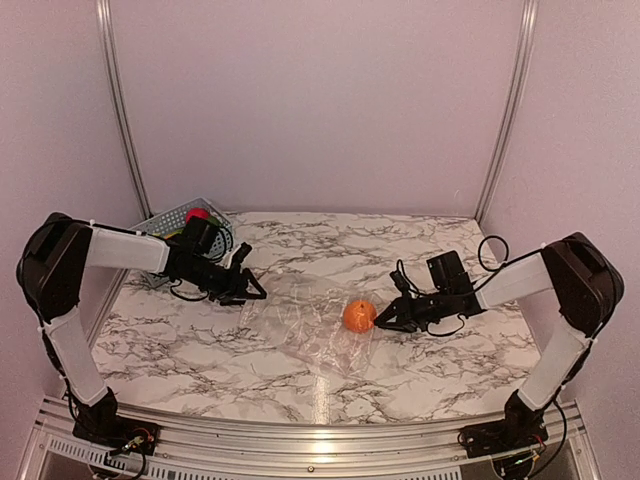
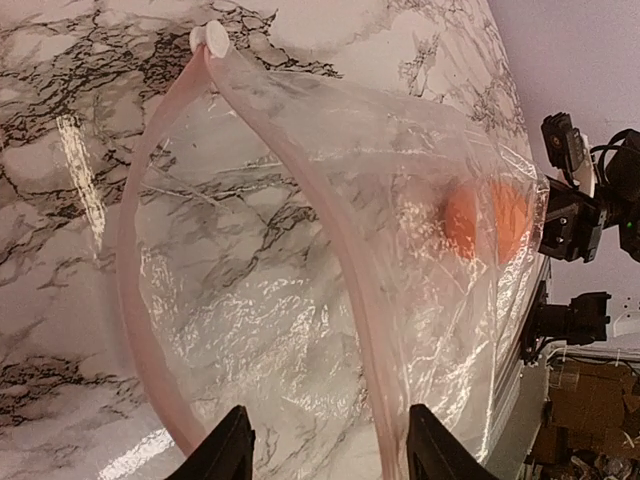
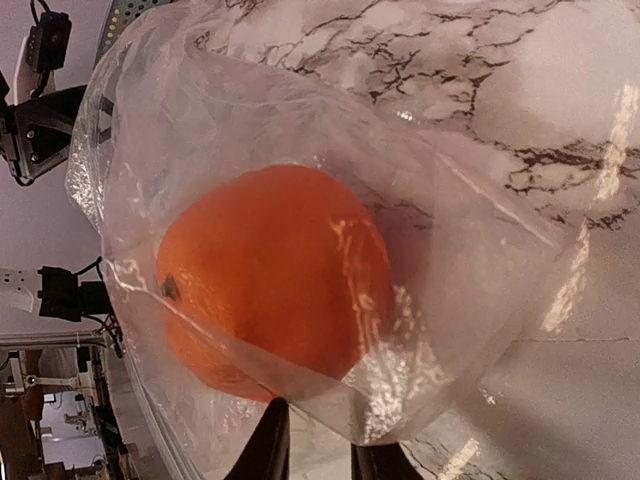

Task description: Open the zip-top bag and remove the fake food

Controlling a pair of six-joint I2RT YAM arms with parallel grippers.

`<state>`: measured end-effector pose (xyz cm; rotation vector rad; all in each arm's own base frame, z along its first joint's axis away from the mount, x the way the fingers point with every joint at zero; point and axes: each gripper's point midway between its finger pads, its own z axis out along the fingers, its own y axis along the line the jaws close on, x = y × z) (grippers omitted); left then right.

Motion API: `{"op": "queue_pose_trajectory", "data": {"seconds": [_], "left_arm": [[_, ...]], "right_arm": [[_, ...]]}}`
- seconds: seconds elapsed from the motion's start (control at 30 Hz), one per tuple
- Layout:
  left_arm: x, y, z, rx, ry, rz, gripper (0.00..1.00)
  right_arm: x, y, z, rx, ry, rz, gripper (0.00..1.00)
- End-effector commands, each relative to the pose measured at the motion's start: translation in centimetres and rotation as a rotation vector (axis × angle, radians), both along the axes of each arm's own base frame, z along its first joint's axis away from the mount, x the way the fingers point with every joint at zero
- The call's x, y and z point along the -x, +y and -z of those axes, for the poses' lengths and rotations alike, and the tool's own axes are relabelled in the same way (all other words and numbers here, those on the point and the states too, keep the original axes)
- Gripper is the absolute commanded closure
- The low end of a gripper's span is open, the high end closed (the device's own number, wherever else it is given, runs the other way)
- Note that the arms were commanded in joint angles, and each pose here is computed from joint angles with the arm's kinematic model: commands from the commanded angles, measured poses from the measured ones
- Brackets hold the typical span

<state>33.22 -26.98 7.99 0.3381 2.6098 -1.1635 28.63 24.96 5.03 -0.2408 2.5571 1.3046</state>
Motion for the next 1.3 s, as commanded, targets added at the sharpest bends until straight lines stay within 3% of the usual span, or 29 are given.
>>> {"op": "queue_pose_trajectory", "data": {"seconds": [0.0,0.1,0.37,0.53,0.83,0.93,1.03,1.27], "left_arm": [[-0.4,-2.7,0.3,0.03,-0.006,0.047,0.47],[-0.1,-4.2,0.4,0.046,-0.008,0.077,0.48],[0.7,-5.6,1.4,0.112,0.034,0.067,0.47],[0.4,-4.4,-2.1,0.181,-0.051,0.013,0.42],[-1.5,1.4,-4.9,0.205,-0.09,-0.131,0.39],[-2.1,4.0,-4.4,0.201,-0.077,-0.212,0.45],[-2.6,5.6,-2.4,0.122,-0.054,-0.264,0.58],[-2.4,2.8,0.2,0.112,0.002,-0.201,0.73]], "right_arm": [[-1.9,0.8,-1.1,-0.039,-0.065,-0.012,0.87],[-2.2,1.0,-1.0,-0.039,-0.068,-0.018,1.0],[-2.6,1.6,-0.4,-0.021,-0.059,-0.049,1.0],[-2.8,1.4,-0.2,0.009,-0.067,-0.046,1.0],[-2.6,0.8,0.9,0.057,-0.056,-0.04,1.0],[-2.7,0.7,0.9,0.066,-0.059,-0.038,1.0],[-2.7,0.7,1.0,0.069,-0.057,-0.037,1.0],[-3.1,0.9,1.0,0.07,-0.06,-0.045,1.0]]}}
